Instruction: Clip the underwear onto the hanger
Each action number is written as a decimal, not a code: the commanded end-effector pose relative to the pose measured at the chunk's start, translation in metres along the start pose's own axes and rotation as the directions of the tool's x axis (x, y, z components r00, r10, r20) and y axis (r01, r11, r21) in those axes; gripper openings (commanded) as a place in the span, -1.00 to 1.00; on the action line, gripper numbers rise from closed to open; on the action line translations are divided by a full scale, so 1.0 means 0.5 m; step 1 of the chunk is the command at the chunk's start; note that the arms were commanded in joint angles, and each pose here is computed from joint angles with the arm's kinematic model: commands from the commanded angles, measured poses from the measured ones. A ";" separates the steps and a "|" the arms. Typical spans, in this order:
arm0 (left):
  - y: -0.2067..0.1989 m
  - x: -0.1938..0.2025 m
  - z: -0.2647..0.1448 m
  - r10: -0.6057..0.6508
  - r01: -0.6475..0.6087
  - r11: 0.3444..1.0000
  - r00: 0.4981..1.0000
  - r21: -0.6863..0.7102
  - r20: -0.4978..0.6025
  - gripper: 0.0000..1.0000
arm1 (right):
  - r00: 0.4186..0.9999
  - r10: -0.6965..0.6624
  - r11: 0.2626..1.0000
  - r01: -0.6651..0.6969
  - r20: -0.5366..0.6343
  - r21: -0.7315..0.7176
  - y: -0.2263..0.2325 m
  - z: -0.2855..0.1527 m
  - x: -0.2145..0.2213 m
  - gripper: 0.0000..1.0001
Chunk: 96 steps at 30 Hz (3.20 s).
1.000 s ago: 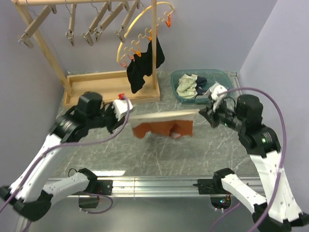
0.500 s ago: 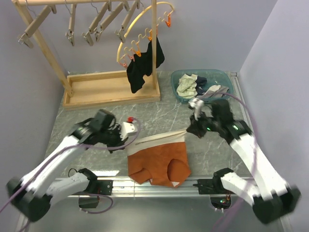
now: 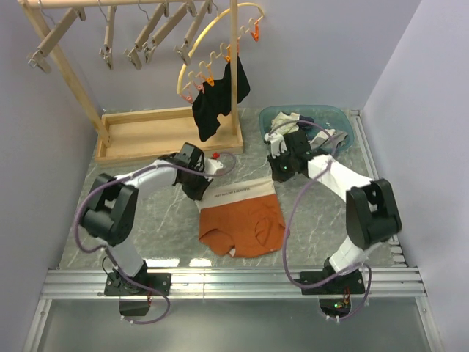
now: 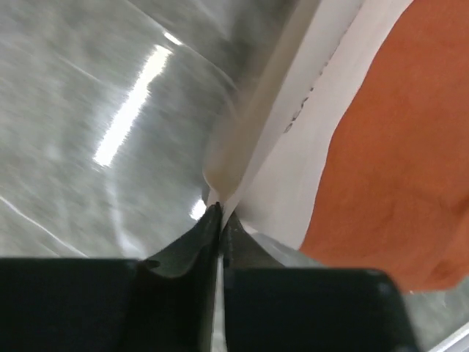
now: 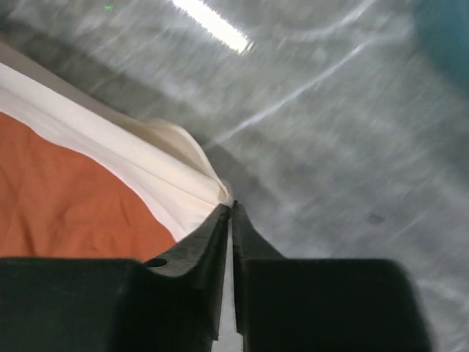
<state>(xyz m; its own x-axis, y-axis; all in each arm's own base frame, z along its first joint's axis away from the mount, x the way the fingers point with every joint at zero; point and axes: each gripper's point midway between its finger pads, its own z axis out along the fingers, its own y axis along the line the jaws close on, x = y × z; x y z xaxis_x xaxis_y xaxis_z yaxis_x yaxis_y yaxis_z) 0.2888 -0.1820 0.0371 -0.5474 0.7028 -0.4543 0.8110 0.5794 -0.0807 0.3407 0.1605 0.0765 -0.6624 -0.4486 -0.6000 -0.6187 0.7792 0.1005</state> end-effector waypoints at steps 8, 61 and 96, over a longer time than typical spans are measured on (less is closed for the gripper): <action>0.051 -0.067 -0.080 -0.003 0.007 0.999 0.991 -0.032 0.134 0.34 | 1.000 -0.001 0.998 0.000 0.021 0.063 -0.020 -0.066 -0.056 0.08; -0.577 0.008 -0.058 0.663 -0.634 0.636 0.741 0.440 0.110 -0.99 | 0.938 0.093 0.904 -0.221 -0.335 -0.367 0.251 0.097 0.078 -0.53; -0.126 0.090 -0.051 -0.100 0.119 0.985 0.984 0.124 -0.147 0.08 | 0.896 0.184 0.970 -0.232 -0.404 -0.073 0.030 -0.025 0.137 -0.23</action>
<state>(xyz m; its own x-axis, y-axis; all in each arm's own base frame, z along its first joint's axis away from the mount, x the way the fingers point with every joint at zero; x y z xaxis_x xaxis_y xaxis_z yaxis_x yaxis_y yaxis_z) 0.2059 -0.1834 0.0540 -0.6146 0.7002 -0.3633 0.7882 0.5636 -0.2471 0.2782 0.1344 0.0538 -0.8740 -0.4330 -0.2206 -0.4819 0.8307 0.2788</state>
